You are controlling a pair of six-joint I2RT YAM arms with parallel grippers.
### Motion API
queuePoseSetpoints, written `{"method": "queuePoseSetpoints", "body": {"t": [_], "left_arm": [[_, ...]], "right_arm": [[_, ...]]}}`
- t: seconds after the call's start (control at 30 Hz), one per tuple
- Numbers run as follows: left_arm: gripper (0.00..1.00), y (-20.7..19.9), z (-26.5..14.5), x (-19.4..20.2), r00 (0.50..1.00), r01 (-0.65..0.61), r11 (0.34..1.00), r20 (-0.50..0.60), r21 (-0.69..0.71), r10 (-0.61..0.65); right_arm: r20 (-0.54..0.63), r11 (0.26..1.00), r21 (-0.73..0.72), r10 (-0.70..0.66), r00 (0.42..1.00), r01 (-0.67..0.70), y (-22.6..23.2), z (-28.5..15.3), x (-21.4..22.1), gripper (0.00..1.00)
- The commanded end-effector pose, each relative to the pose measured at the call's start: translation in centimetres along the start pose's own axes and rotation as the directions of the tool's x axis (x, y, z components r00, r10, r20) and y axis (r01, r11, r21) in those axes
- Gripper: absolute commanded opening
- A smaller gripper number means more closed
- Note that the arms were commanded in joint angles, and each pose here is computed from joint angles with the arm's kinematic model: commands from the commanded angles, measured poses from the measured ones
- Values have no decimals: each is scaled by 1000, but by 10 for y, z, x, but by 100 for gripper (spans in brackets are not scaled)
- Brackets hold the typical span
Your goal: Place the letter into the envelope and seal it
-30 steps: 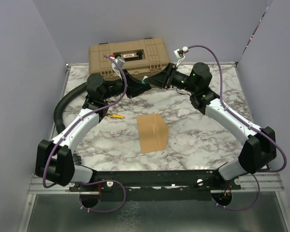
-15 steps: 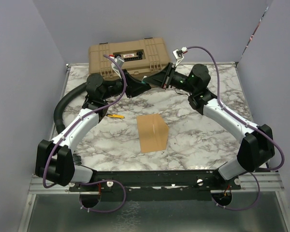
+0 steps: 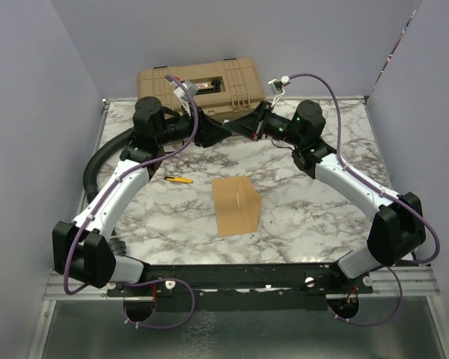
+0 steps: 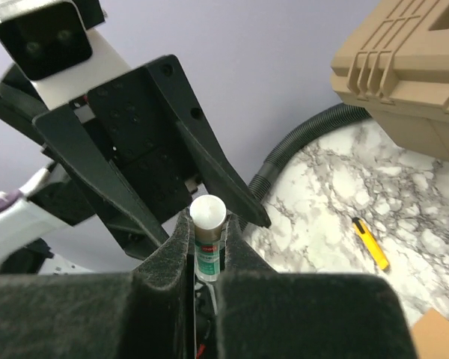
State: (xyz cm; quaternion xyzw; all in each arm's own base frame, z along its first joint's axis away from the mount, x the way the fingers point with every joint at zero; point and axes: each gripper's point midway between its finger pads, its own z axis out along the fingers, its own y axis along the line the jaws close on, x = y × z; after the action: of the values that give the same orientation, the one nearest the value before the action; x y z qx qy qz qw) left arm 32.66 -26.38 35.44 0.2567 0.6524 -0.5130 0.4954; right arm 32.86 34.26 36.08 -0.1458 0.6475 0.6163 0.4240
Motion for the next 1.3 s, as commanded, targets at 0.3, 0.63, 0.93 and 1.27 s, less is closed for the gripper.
{"method": "queuePoseSetpoints", "body": {"t": [0.3,0.63,0.93,1.27], "left_arm": [[23,-1,-4,37,985,24,995,-171,95,-8],[0,22,-6,31,992,63,994,-101,-91,-72],[0,39,-11,-26,916,340,906,305,-251,-259],[0,21,-29,-68,753,506,851,554,-144,-354]], "right_arm": [[-65,997,-41,-65,996,63,6,-4,10,0],[16,1000,5,2,1000,-2,15,-14,-1,70],[25,997,60,-56,998,55,3,-22,14,80],[21,1000,-13,-6,1000,7,21,20,14,68]]}}
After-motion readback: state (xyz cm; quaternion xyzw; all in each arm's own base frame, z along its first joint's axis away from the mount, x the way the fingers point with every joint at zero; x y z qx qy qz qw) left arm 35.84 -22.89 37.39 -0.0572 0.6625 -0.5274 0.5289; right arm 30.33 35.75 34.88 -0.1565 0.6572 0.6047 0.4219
